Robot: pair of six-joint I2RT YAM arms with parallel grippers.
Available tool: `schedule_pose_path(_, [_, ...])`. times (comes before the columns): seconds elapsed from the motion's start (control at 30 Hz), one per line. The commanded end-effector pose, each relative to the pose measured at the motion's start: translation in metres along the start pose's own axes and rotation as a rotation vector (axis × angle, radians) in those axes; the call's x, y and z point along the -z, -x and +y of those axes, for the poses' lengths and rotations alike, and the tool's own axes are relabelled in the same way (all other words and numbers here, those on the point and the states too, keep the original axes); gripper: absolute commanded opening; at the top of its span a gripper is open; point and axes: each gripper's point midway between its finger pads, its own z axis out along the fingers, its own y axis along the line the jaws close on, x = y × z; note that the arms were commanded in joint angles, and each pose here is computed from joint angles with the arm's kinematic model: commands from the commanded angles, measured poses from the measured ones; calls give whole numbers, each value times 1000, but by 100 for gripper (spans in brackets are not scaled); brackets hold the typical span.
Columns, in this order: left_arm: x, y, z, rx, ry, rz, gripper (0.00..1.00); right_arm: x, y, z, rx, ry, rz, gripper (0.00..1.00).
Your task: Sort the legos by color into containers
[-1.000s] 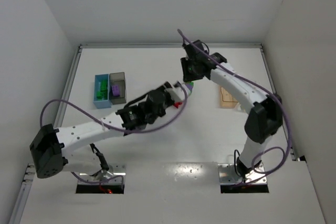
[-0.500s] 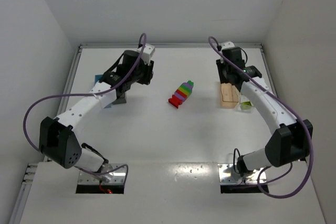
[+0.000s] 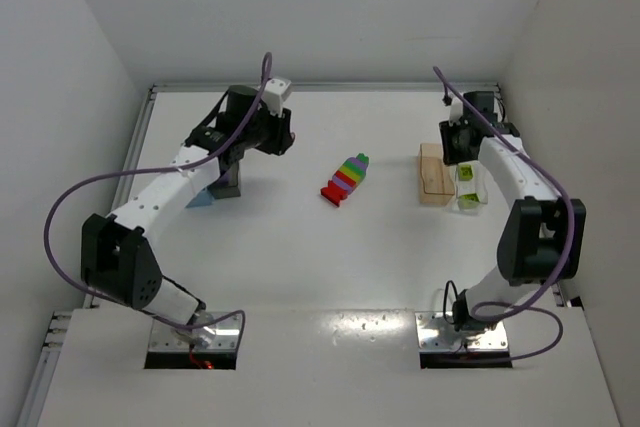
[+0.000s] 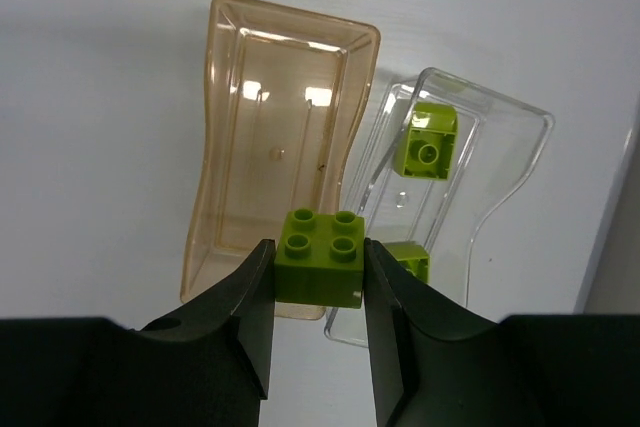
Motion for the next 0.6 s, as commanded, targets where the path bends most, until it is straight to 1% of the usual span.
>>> schedule_pose_path(0.0, [-4,17,-12,21,-74,-28,11,-10,5,-6,-4,41,-30,0])
schedule_pose_path(0.07, [-11,15,-16,23,-101,-14,11,-21,-1,-18,-29,23,-20,0])
schedule_pose_path(0.17, [-14,17,-34,9,-209,-7,14,-30,-14,-34,-71,-6,11,0])
schedule_pose_path(0.27, [-20,19,-54,-26,-249,-8,15,-33,-18,-47,-94,-32,18,0])
schedule_pose_path(0.3, [-25,17,-53,-26,-249,-5,15,-33,-19,-52,-104,-40,20,0])
schedule_pose_path(0.37, [-28,19,-66,-41,-273,-9,15,-37,-26,-53,-100,-32,37,0])
schedule_pose_path(0.4, [-27,26,-67,-44,-274,-23,15,-40,-29,-52,-100,-29,47,0])
schedule_pose_path(0.43, [-34,20,-73,-47,-292,-5,16,-43,-36,-52,-109,-14,69,0])
schedule_pose_path(0.47, [-36,25,-73,-48,-293,-12,16,-44,-36,-50,-99,-4,67,5])
schedule_pose_path(0.5, [-40,27,-81,-54,-313,-10,18,-47,-42,-52,-110,4,88,11])
schedule_pose_path(0.53, [-44,24,-86,-60,-323,-6,18,-47,-43,-52,-111,4,88,14])
schedule_pose_path(0.57, [-45,29,-95,-69,-346,-14,18,-49,-47,-56,-121,0,98,25])
